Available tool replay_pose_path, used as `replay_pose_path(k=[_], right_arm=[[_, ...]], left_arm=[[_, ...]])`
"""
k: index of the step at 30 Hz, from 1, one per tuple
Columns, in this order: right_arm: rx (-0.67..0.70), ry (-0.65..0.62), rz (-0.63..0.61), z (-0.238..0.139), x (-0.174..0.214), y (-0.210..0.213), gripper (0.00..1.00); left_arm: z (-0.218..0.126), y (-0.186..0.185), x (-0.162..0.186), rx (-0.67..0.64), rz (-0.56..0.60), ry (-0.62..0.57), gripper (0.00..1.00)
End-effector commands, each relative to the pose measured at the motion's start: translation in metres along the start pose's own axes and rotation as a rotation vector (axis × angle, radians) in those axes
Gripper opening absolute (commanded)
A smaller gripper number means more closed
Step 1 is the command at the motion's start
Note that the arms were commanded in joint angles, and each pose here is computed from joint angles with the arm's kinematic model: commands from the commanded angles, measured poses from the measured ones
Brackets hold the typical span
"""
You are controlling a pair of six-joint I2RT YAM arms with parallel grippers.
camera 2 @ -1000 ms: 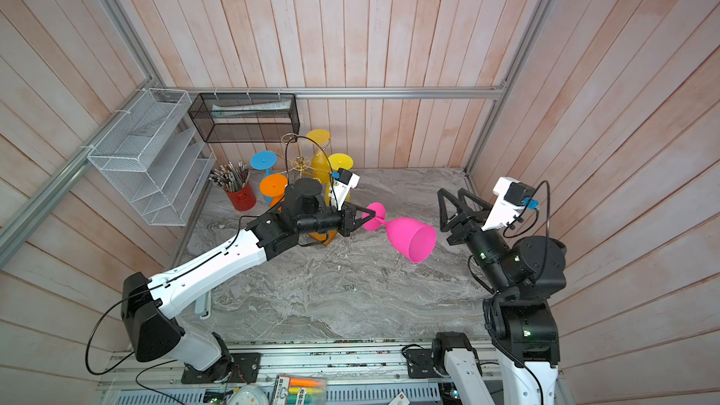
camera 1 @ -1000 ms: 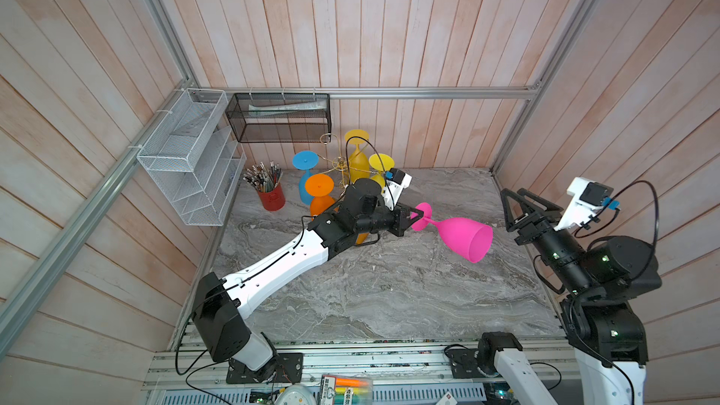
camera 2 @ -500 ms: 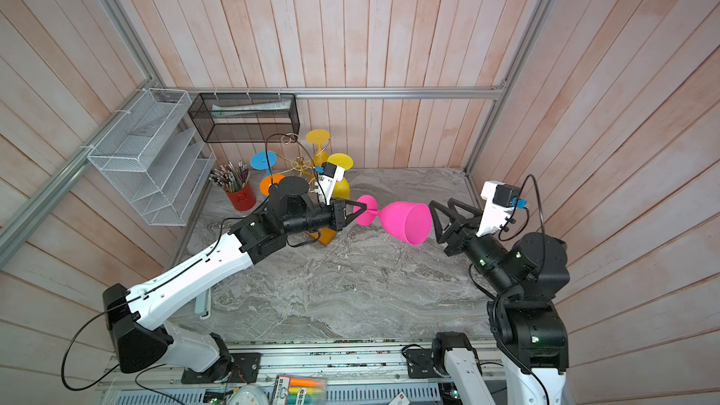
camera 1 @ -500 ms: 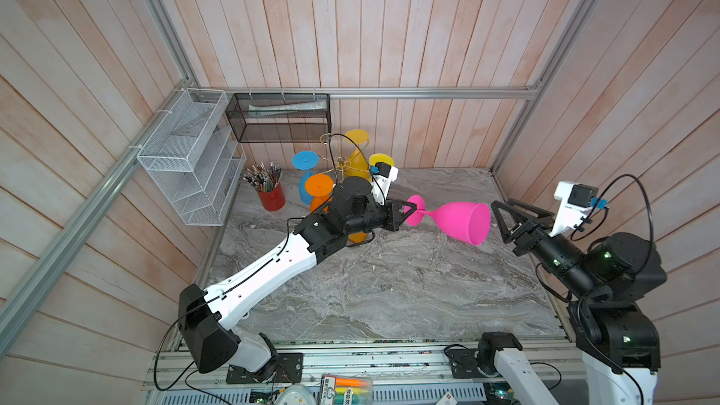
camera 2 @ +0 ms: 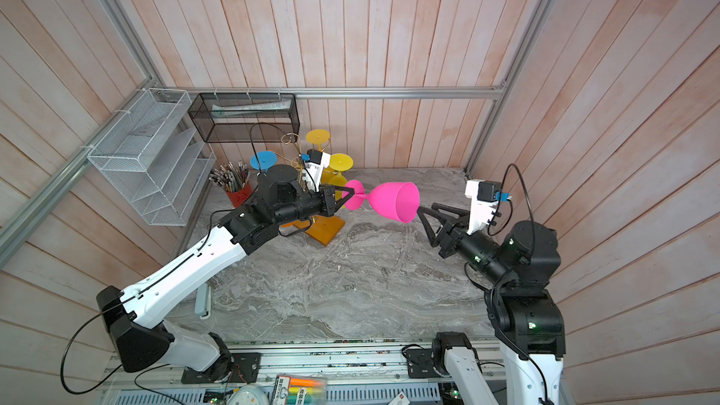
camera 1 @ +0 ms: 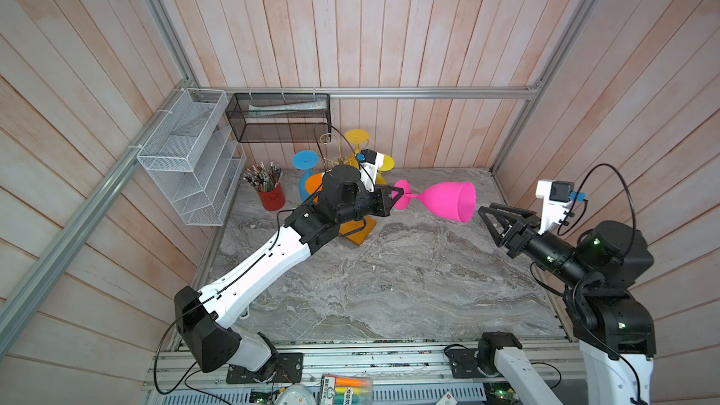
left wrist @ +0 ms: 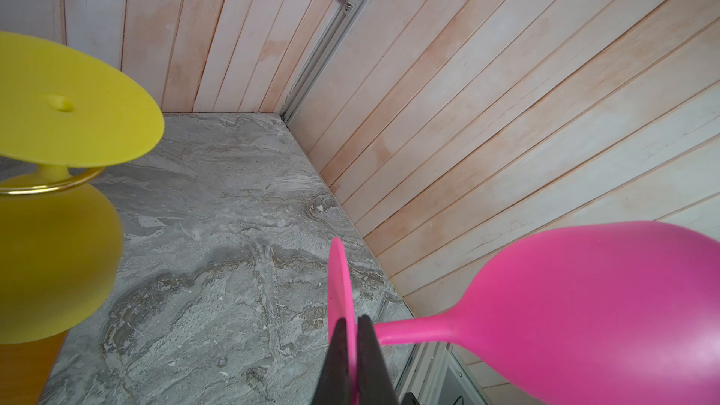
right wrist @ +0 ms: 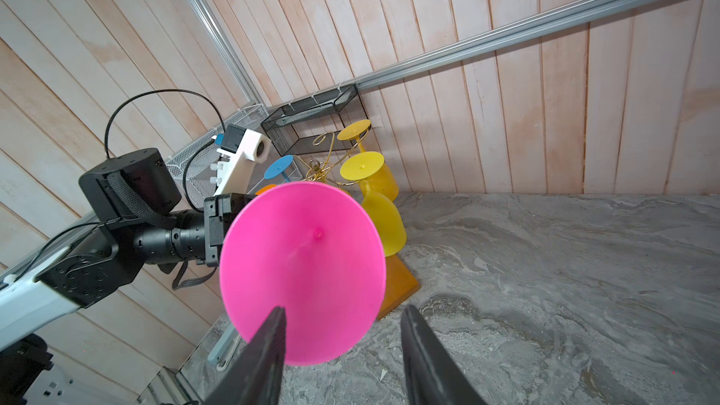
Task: Take the wine glass off the wine glass rack
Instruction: 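Move the right gripper to the pink glass's bowl rim and close on it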
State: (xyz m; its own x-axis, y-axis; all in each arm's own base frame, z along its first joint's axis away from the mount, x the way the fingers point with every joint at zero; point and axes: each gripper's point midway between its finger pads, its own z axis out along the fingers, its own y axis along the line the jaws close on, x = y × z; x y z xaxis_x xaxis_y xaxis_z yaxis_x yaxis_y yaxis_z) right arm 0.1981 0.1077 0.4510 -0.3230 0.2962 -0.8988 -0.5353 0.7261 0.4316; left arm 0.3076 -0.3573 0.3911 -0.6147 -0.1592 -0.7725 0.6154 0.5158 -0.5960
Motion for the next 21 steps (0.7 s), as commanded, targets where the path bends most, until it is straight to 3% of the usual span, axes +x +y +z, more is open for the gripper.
replay_pose_path(k=[1,16,21], right_arm=[[-0.049,0.04,0.012,0.004,0.005,0.005,0.48],[-0.031,0.121,0.063,0.038,0.013,-0.018,0.38],[-0.036,0.152,0.053,0.051,0.019,-0.011,0.27]], left_arm=[[0.002,-0.002,-0.009,0.002,0.024,-0.019,0.0],[-0.002,-0.006,-0.01,0.024,0.036,-0.031,0.0],[-0.002,-0.007,-0.009,0.03,0.039,-0.029,0.0]])
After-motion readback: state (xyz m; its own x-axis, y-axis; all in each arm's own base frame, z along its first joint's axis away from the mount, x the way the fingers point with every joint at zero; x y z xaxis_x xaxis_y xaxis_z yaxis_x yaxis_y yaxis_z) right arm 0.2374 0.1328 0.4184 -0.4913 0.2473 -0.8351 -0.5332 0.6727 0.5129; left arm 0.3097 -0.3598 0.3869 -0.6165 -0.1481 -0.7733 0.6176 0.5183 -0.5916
